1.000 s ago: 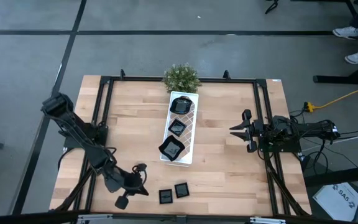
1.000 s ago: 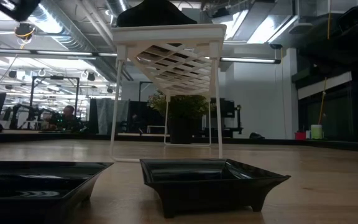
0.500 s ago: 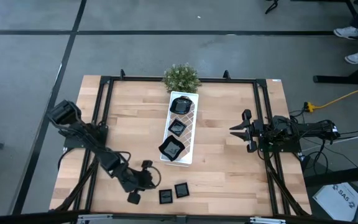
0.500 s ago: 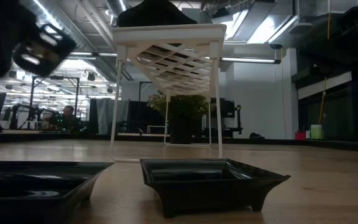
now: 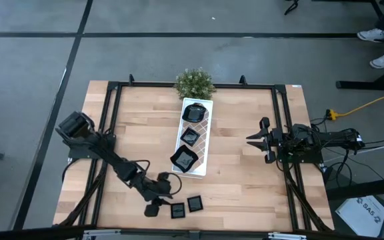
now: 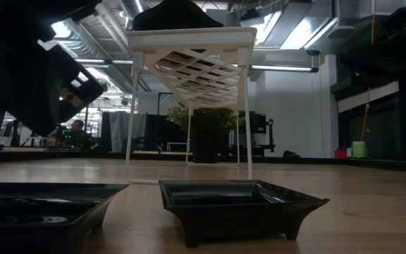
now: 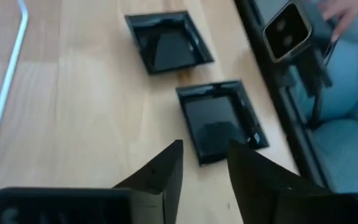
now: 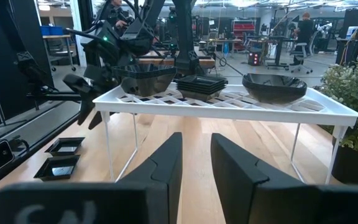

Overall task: Pick & Place Mini shaped plates
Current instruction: Stack the square plate on top of the square plate on the shelf

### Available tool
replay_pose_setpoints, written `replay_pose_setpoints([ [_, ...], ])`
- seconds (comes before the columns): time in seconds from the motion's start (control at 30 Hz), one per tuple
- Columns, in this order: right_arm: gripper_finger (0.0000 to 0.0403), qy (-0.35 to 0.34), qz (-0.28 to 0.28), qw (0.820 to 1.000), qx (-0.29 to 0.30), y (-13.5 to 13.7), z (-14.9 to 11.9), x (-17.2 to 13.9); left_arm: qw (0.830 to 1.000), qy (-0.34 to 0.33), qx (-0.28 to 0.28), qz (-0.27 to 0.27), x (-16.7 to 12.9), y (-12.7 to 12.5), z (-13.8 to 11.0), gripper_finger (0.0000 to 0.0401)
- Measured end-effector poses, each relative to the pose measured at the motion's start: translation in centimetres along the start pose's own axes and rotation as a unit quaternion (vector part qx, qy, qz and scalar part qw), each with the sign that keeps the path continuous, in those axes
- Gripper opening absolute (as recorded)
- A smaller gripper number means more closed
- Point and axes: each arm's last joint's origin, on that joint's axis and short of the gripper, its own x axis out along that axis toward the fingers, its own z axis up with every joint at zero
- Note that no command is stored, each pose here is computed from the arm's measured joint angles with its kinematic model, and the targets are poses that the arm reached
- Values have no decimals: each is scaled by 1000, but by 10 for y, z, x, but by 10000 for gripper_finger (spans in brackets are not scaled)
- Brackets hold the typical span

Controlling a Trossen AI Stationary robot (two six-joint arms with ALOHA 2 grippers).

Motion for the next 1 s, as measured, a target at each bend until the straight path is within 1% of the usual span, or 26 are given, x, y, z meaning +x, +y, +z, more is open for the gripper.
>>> replay_pose_setpoints([
  [0.13, 85, 0, 0, 1000, 0, 0, 0, 0, 1000, -15, -6, -10, 2, -3, 1, 125],
  [0.3, 85, 0, 0, 1000, 0, 0, 0, 0, 1000, -13, -1, 7, 8, -5, -7, 120],
  [0.5, 85, 0, 0, 1000, 0, 0, 0, 0, 1000, -27, -10, 2, 17, -5, -9, 116],
  [1.0, 85, 0, 0, 1000, 0, 0, 0, 0, 1000, -21, -19, 11, 22, 0, -12, 116],
])
